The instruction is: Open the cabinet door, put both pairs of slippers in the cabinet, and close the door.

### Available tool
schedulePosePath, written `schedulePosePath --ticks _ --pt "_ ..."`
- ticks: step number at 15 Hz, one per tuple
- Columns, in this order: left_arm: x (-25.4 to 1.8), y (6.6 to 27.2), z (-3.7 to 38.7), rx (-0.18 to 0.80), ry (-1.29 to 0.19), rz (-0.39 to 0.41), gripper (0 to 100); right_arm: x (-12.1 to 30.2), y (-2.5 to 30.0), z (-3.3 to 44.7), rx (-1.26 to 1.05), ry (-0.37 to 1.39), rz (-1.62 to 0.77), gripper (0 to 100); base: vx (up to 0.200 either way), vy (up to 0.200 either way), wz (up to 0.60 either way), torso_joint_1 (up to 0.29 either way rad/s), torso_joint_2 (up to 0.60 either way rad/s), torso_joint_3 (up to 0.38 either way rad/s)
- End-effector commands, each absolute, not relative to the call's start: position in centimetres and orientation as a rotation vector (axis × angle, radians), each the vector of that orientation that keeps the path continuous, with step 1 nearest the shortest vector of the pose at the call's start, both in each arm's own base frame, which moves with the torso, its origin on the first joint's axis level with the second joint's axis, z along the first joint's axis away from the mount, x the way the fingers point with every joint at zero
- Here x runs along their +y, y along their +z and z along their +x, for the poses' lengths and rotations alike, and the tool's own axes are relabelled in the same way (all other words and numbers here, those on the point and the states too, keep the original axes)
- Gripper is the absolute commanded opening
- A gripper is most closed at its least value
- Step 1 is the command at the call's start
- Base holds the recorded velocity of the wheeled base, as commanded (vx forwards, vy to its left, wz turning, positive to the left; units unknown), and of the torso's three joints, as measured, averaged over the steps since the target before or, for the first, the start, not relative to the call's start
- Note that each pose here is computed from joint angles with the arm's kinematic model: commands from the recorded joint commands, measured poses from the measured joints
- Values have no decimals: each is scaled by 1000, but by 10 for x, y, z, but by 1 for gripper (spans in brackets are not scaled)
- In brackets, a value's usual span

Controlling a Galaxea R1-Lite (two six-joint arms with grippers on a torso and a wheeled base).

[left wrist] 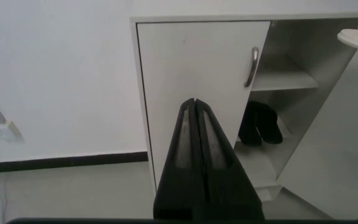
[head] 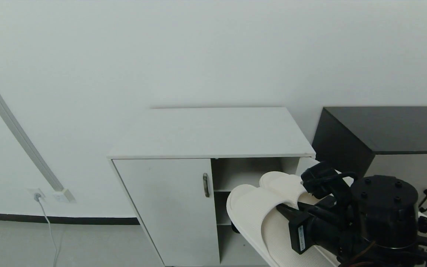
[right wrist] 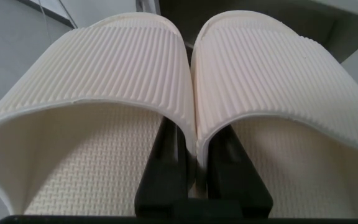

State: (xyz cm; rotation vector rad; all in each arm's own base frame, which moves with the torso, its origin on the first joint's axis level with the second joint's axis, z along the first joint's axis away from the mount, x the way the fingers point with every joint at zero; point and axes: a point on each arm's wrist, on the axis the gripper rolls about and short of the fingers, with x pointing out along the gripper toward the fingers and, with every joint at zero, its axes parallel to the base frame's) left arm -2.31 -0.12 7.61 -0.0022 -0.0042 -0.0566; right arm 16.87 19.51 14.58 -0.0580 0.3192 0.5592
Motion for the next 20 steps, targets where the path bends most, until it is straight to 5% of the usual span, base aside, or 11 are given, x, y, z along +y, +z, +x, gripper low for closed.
schedulePosePath --ticks 1,20 --pt "-1 76 -23 -3 -57 -3 0 196 145 169 322 561 -61 0 0 0 0 -227 540 320" --pt "-1 76 -23 -3 -57 -3 0 199 137 166 340 578 -87 0 0 0 0 -165 497 326"
